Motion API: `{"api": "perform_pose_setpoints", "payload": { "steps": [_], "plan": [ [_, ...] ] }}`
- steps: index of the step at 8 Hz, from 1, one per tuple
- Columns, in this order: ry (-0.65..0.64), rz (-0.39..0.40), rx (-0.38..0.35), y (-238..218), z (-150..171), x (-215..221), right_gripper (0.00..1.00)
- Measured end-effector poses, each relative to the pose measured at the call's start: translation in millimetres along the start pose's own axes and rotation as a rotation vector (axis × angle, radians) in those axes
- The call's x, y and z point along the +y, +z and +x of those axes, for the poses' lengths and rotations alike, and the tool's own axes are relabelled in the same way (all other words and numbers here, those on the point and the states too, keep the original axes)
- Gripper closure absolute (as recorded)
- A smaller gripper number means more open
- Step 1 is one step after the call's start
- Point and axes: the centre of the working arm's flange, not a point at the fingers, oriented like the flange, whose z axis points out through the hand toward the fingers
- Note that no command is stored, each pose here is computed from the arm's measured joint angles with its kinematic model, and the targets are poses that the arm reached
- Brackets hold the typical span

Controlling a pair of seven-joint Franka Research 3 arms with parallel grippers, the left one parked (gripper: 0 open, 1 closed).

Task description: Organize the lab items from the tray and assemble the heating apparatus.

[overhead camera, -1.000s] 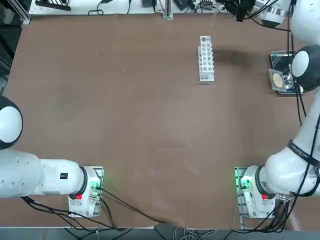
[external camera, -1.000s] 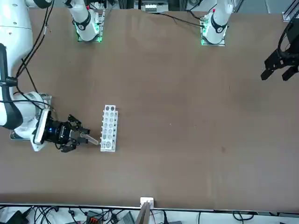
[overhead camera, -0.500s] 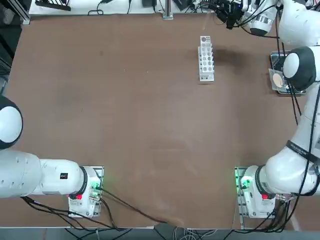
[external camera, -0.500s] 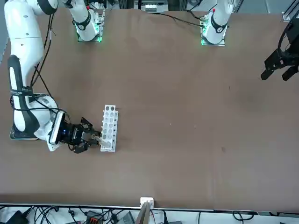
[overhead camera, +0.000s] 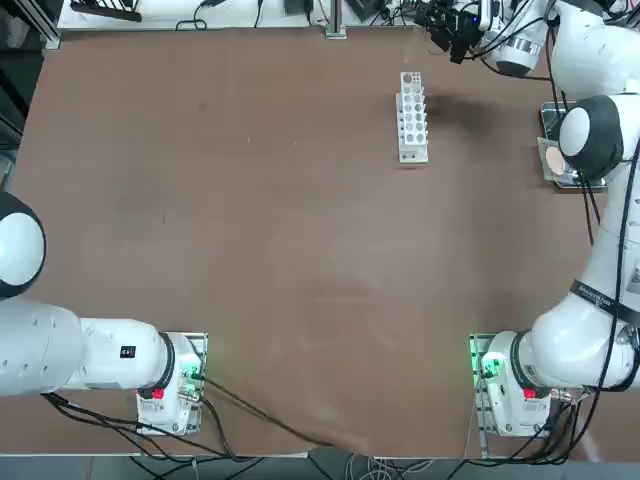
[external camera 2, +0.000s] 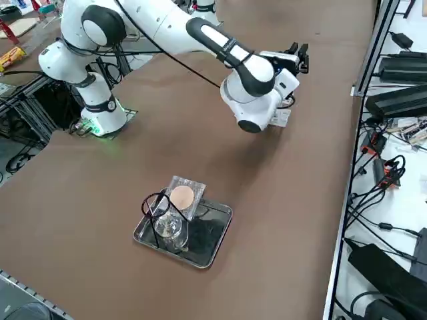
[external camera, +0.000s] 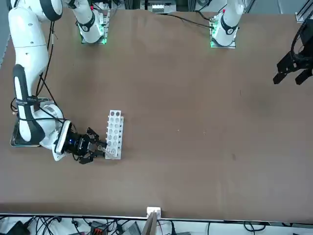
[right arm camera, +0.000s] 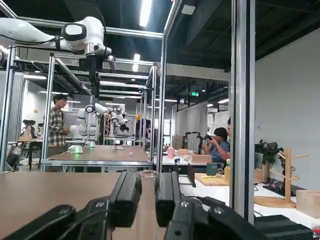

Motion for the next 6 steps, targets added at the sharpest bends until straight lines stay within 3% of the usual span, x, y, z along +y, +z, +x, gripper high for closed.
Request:
{"api": "perform_pose_setpoints", "payload": {
  "steps": [6],
  "plan": [
    [0.006,0.004,-0.015,-4.7,-8.8,-1.8,0.78]
  ]
}}
